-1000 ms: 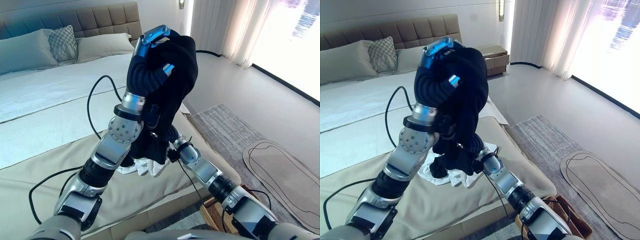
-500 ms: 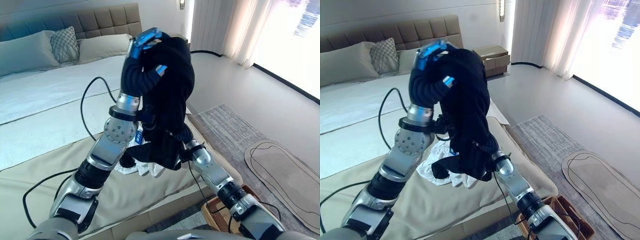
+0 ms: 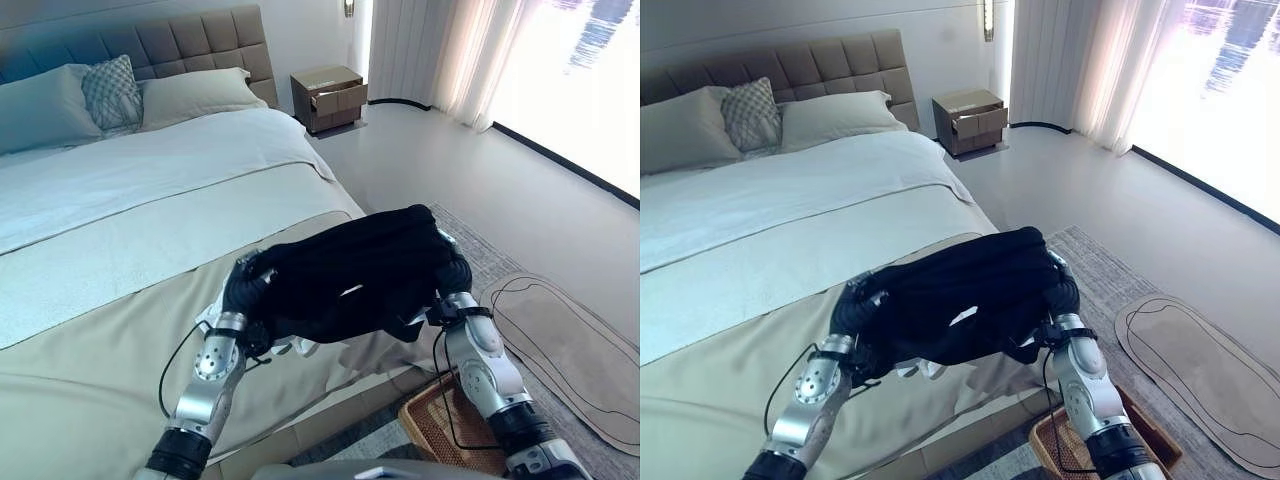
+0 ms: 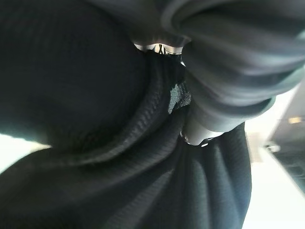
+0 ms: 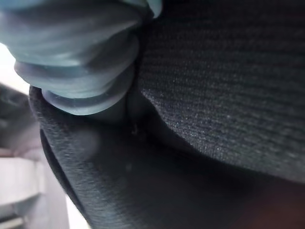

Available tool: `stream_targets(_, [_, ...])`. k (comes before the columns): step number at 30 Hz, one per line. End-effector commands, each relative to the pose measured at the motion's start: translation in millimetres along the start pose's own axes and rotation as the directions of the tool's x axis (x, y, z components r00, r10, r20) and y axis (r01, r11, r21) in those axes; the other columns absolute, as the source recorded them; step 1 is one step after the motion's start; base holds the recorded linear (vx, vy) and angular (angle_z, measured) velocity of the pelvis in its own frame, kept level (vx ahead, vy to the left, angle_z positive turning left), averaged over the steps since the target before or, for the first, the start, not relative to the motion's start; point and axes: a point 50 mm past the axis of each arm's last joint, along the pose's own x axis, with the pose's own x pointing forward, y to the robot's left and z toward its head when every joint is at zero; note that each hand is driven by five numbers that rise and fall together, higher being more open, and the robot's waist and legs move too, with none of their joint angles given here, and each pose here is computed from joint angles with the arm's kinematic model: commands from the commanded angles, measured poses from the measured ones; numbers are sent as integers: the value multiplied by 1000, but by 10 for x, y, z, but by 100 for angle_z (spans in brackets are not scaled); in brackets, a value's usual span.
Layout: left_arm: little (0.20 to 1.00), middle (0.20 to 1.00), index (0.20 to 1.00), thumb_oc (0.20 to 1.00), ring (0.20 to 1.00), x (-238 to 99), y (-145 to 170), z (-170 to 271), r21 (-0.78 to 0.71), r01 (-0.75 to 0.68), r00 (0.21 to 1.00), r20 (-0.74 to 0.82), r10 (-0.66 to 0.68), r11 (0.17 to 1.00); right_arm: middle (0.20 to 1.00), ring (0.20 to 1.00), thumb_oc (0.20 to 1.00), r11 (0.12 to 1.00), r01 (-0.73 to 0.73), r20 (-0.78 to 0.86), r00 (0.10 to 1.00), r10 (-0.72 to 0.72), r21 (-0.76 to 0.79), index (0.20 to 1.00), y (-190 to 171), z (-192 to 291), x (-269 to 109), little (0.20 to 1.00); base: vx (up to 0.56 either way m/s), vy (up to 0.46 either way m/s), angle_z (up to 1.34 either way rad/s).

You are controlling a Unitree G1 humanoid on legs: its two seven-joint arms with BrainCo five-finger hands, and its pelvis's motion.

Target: Pick up clothes into the bucket

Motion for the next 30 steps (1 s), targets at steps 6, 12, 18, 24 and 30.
stream_targets(6, [1000, 1000, 1000, 1000, 1000, 9, 30, -194, 101, 125, 988, -99, -115, 987, 200, 200, 200, 993, 91, 485, 867, -116, 75, 200, -228, 1058, 154, 200, -2, -1, -5])
stream_targets(12, [1000, 1000, 1000, 1000, 1000, -44, 81, -204, 62, 95, 991, -98, -89, 994, 200, 200, 200, 977, 212, 596, 783, -179, 15, 200, -534, 1479, 120, 200, -8, -4, -9])
stream_targets(18, [1000, 1000, 1000, 1000, 1000, -111, 199, -178, 25, 31, 997, -78, -28, 999, 200, 200, 200, 952, 305, 688, 691, -221, -1, 200, -787, 1815, -35, 200, 2, -6, -4])
stream_targets(24, [1000, 1000, 1000, 1000, 1000, -137, 353, -135, 14, -47, 997, -55, 48, 999, 200, 200, 200, 907, 420, 769, 583, -261, -10, 200, -1049, 2134, -300, 200, -2, -5, -10])
stream_targets(30, [1000, 1000, 1000, 1000, 1000, -155, 456, -101, -47, -127, 992, -27, 125, 991, 200, 200, 200, 894, 442, 716, 647, -264, -69, 200, -1095, 1966, -393, 200, -7, -1, -8])
